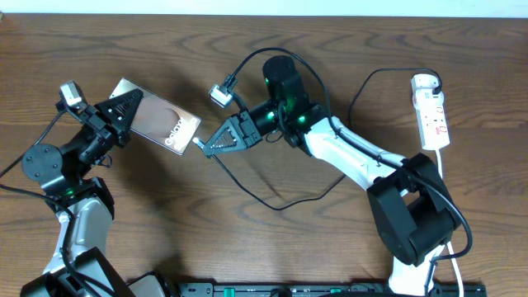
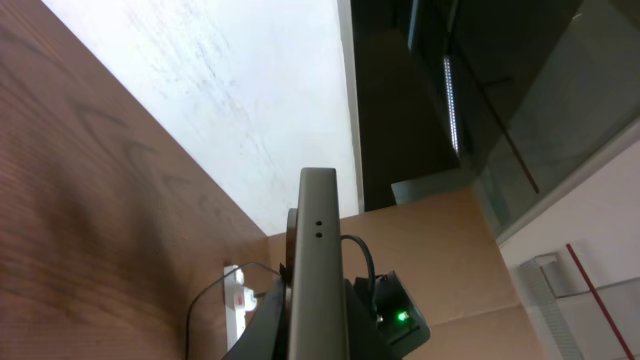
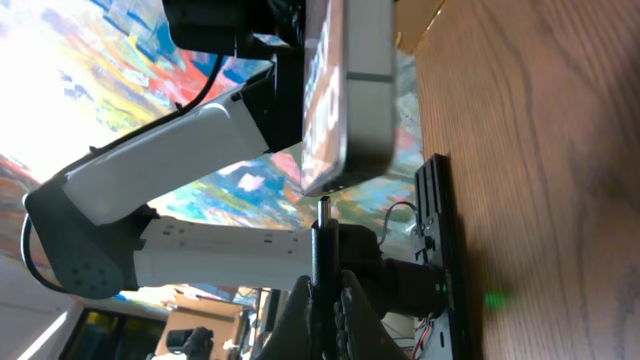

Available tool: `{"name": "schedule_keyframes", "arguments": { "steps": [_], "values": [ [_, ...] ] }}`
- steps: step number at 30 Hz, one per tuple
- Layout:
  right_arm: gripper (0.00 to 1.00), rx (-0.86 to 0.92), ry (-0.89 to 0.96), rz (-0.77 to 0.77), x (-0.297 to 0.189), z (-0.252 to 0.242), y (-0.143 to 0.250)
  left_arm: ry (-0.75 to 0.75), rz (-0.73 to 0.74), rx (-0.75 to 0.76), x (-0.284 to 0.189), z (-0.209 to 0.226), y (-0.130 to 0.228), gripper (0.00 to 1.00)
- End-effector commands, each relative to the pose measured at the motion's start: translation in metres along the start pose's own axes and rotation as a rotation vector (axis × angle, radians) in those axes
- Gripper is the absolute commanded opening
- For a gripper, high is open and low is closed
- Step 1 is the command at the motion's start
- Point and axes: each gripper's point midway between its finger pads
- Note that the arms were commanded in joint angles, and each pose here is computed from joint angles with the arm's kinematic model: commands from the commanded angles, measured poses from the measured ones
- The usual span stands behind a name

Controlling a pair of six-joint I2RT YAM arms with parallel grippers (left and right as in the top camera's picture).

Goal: Plug charger to phone and switch on socket
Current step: 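Align the plug tip with the phone's port, left gripper holding phone steady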

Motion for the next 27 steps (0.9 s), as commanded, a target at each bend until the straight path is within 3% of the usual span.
{"name": "schedule_keyframes", "arguments": {
  "steps": [1, 27],
  "values": [
    [0.01, -0.008, -0.015, 0.014, 0.0063, 0.0046, 0.0002, 0.015, -0.002, 0.033, 0.0013, -0.0096, 0.0, 0.07],
    [0.01, -0.008, 0.006, -0.007, -0.0006, 0.0005, -0.0037, 0.008, 0.023, 0.02, 0.0012, -0.0084, 0.0044, 0.07]
  ]
}}
Point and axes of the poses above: each gripper's point midway between its finger pads, its own x axis out along the fingers, its own z axis along the line the jaws close on, y = z × x, and after that the axes turned 15 degrees about -x, right-handed
